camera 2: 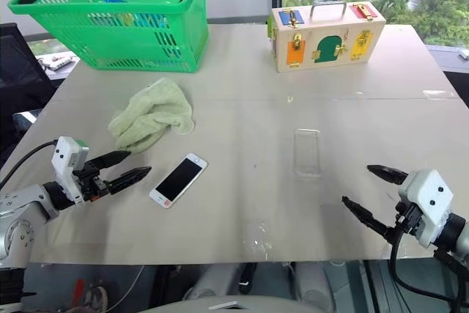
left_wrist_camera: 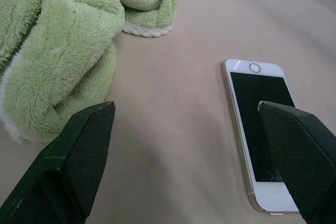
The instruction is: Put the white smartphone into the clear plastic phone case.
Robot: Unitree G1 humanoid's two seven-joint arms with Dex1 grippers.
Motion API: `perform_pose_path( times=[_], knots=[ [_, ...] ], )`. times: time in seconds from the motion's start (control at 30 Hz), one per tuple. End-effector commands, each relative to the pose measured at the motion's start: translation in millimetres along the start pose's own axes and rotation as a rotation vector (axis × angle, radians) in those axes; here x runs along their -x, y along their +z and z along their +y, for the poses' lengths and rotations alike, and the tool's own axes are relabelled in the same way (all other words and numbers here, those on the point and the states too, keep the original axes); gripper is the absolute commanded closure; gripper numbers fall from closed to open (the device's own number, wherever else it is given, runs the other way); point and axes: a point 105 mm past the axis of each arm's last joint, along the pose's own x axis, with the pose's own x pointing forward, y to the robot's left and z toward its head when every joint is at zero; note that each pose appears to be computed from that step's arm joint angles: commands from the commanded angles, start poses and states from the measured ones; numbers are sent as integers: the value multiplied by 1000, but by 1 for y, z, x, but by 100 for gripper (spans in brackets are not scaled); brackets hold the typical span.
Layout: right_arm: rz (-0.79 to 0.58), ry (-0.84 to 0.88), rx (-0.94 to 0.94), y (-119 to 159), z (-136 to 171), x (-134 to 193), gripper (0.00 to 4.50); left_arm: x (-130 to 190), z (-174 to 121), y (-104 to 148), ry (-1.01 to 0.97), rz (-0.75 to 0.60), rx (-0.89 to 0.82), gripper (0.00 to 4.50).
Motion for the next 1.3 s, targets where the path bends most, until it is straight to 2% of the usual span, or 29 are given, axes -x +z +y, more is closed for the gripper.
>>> perform_pose_path(
  times=[0.03,0.17,0.27,0.43,0.53,0.83,1.0,1.3],
  knots=[
    [-29,0,56,8,1,10,8,6,-2,15,-11,-31,-25,0],
    [-98,50,89,20,4,8,8,2,-24,23,-91,-25,-21,0],
    [-136,152,119,33,14,4,8,-1,-44,25,-138,3,-39,0],
    [-144,308,146,47,30,0,8,-7,-62,10,-103,164,-117,0],
    [-132,366,164,51,35,-1,8,-14,-55,-8,22,246,-133,0],
    [-140,443,228,57,37,-6,8,-39,-88,-28,-17,264,-55,0],
    [-165,497,278,63,42,-13,8,-47,-89,-38,-5,306,-47,0],
    [-217,497,274,70,40,-20,8,-48,-105,-37,-111,291,-52,0]
  ],
)
